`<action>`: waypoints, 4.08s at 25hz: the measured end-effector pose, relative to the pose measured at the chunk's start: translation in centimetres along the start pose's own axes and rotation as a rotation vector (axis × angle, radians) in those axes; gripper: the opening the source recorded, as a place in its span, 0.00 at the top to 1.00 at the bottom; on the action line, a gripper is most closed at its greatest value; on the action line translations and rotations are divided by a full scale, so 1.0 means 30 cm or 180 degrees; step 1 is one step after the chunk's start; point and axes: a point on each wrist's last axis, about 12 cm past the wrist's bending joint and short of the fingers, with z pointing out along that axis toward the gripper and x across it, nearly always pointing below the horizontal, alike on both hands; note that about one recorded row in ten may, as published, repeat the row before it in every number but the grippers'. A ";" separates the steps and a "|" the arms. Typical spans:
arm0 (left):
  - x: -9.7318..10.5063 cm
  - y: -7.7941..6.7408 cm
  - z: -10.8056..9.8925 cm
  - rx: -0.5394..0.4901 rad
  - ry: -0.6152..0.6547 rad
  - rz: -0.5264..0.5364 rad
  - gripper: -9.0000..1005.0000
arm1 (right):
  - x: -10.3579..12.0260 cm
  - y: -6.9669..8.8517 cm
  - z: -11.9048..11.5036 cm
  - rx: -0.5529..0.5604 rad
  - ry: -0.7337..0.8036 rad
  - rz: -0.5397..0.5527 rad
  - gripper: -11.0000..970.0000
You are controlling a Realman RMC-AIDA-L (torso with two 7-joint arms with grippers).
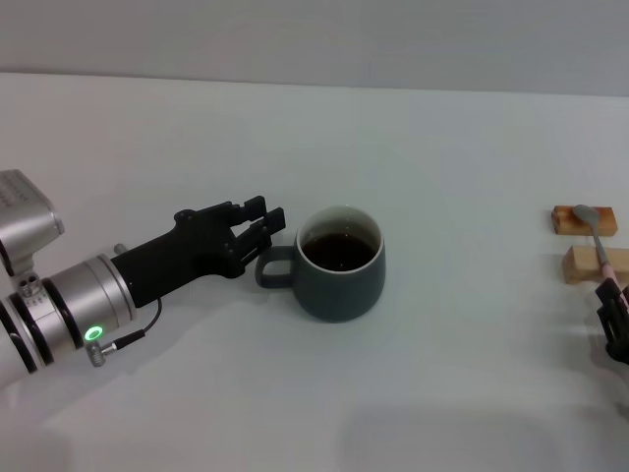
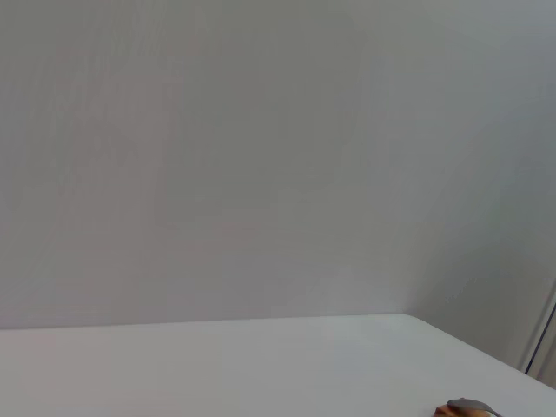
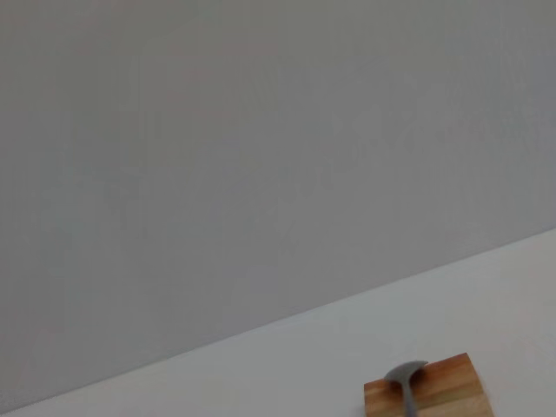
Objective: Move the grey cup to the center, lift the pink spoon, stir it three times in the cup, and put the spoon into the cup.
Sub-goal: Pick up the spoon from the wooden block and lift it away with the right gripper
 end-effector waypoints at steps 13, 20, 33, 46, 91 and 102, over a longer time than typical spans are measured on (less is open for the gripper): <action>0.002 -0.002 0.000 0.0001 0.0000 -0.0005 0.67 | 0.004 0.001 0.003 0.0007 0.0029 0.0004 0.70; 0.003 -0.003 0.001 0.0001 -0.0001 -0.0009 0.67 | 0.003 0.002 0.006 -0.0002 0.0030 0.0002 0.70; 0.003 -0.003 0.001 0.0000 -0.0004 -0.0011 0.67 | 0.004 0.003 0.005 0.0000 0.0031 0.0009 0.76; 0.004 -0.003 0.000 -0.0007 -0.0008 -0.0015 0.67 | 0.005 0.002 0.005 0.0019 0.0034 0.0019 0.79; 0.009 -0.006 -0.001 -0.0018 -0.0013 -0.0032 0.67 | 0.004 0.007 0.014 0.0011 0.0029 0.0031 0.86; 0.011 -0.006 0.001 -0.0027 -0.0005 -0.0036 0.67 | 0.001 0.012 0.014 -0.0011 -0.0007 0.0038 0.86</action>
